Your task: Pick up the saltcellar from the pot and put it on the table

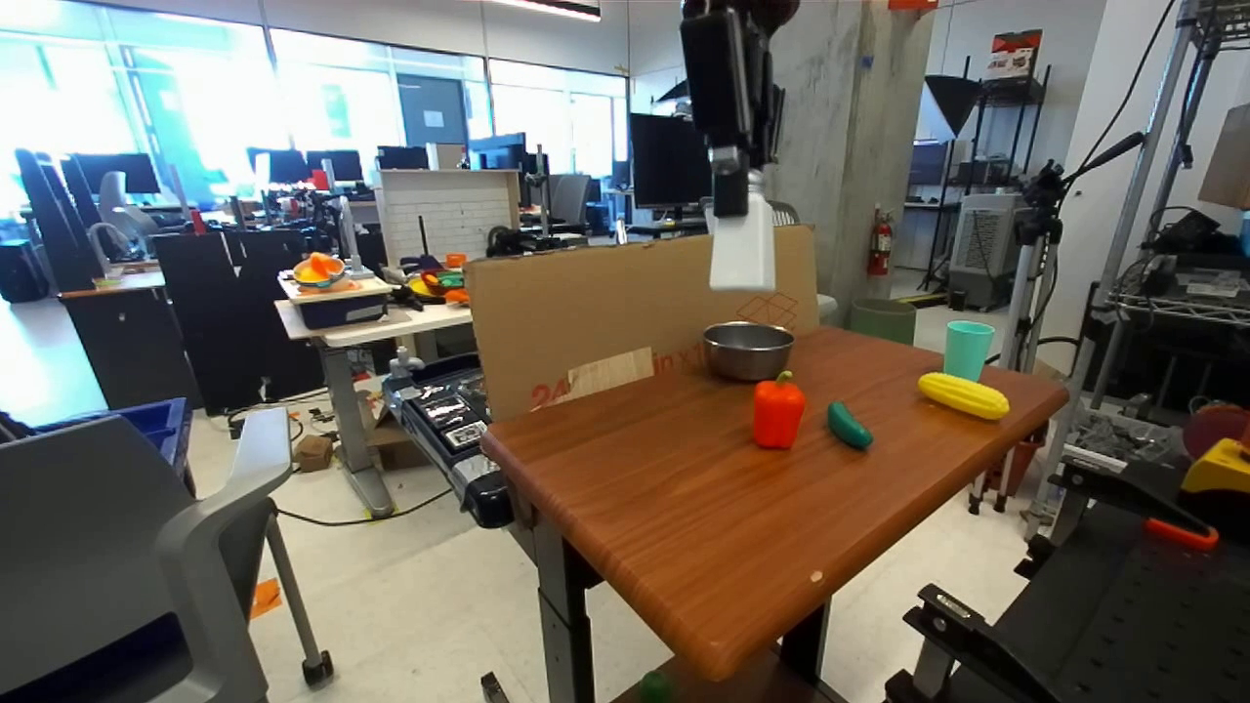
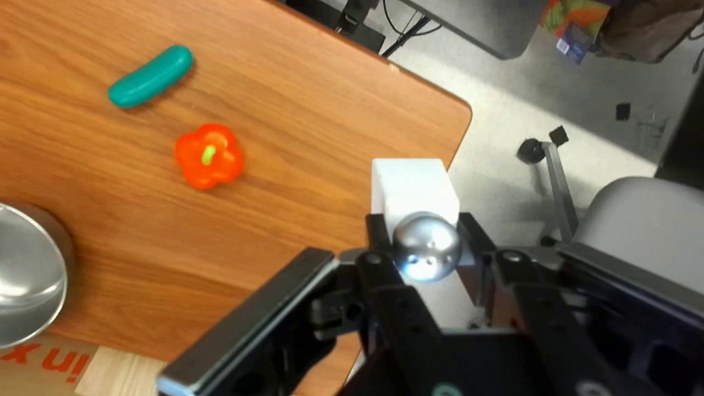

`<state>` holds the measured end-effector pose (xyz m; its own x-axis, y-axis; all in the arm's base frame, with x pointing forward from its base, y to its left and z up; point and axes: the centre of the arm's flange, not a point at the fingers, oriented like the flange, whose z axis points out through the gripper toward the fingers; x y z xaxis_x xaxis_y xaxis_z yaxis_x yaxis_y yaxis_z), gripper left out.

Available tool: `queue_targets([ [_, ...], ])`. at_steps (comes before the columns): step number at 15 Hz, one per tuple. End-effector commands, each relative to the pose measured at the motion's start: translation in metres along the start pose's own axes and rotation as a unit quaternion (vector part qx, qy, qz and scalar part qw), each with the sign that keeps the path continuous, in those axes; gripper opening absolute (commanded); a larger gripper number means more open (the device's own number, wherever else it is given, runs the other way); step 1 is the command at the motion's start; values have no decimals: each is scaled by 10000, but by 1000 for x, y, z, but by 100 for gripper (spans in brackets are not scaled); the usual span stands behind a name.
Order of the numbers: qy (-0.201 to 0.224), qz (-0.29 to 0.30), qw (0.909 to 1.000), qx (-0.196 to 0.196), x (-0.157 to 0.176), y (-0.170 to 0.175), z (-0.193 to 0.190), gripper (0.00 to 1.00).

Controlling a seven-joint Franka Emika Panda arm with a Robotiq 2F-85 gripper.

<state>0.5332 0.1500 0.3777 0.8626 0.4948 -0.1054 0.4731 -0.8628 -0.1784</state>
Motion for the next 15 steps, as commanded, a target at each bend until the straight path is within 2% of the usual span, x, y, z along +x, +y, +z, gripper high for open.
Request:
queue_targets([
  [1, 34, -359, 9991, -201, -58, -14, 34, 8],
  [7, 92, -254, 9985, -473, -85, 1, 82, 8],
  [14, -316, -309, 9942, -982, -111, 24, 112, 8],
  [15, -277, -287, 9937, -1049, -95, 41, 149, 8],
])
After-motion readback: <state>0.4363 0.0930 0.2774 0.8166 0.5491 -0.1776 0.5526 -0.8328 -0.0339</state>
